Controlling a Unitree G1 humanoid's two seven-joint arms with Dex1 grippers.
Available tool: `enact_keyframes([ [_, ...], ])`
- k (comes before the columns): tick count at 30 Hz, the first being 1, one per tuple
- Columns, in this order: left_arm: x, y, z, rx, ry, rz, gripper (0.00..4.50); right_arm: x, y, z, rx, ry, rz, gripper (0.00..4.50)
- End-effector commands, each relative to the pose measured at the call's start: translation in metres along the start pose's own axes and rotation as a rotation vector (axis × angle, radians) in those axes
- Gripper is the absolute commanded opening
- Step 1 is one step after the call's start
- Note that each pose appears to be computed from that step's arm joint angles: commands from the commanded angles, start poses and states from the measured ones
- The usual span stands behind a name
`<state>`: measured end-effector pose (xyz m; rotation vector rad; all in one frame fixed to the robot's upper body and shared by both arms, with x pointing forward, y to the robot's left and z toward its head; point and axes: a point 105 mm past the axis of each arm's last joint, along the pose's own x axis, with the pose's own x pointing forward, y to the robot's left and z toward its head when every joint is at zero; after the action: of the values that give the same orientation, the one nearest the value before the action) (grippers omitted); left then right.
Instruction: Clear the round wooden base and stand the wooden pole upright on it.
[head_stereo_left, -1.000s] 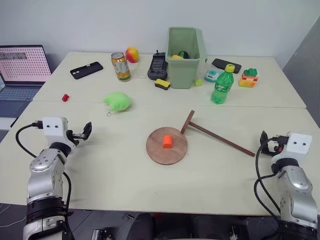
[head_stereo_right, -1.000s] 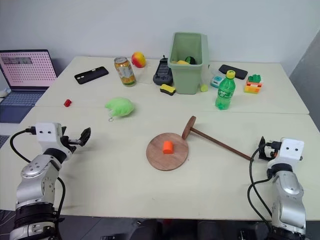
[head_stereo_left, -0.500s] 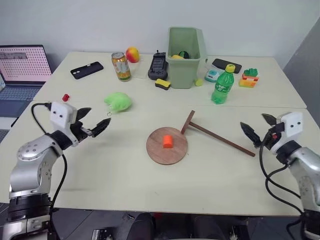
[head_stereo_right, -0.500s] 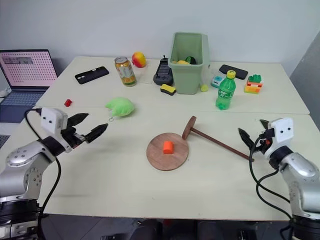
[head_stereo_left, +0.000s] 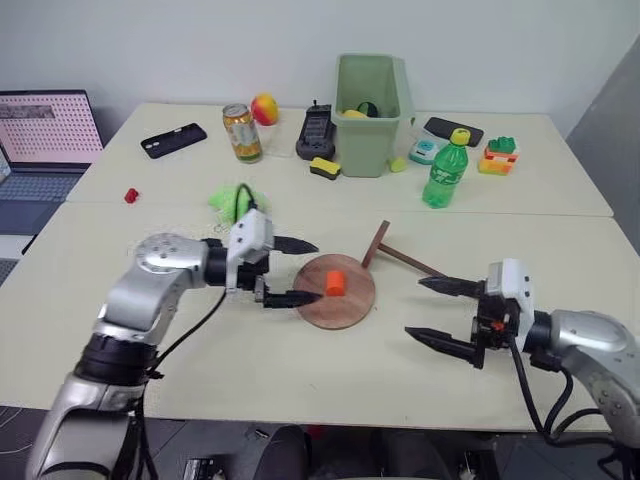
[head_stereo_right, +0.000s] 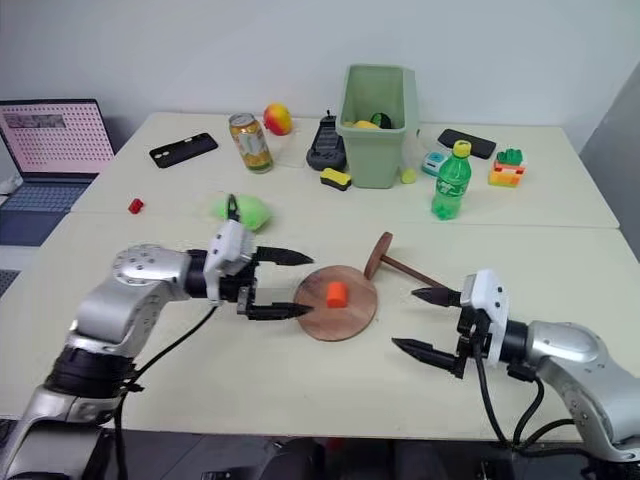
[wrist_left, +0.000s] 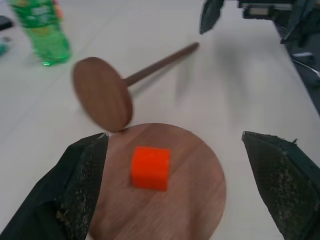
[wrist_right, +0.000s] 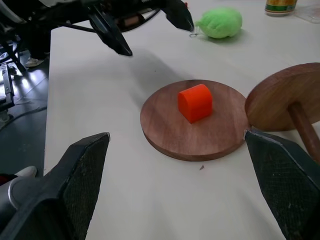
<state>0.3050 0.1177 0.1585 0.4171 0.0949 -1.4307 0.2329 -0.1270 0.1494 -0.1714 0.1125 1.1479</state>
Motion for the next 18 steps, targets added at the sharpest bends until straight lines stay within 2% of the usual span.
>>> enact_keyframes([
  [1, 0.005, 0.007, -0.003, 0.052, 0.021, -0.041, 4.47, 0.001, 0.006, 0.01, -0.045, -0.043, -0.019, 4.5],
  [8, 0.023, 0.019, -0.028, 0.062, 0.07, -0.058, 4.47, -0.001, 0.01, 0.004, -0.025, -0.059, -0.078, 4.5],
  [14, 0.036, 0.023, -0.036, 0.069, 0.086, -0.066, 4.47, 0.001, 0.013, 0.002, -0.016, -0.071, -0.109, 4.5],
  [18, 0.043, 0.027, -0.038, 0.078, 0.092, -0.057, 3.75, 0.002, 0.013, 0.004, -0.013, -0.077, -0.126, 4.5],
])
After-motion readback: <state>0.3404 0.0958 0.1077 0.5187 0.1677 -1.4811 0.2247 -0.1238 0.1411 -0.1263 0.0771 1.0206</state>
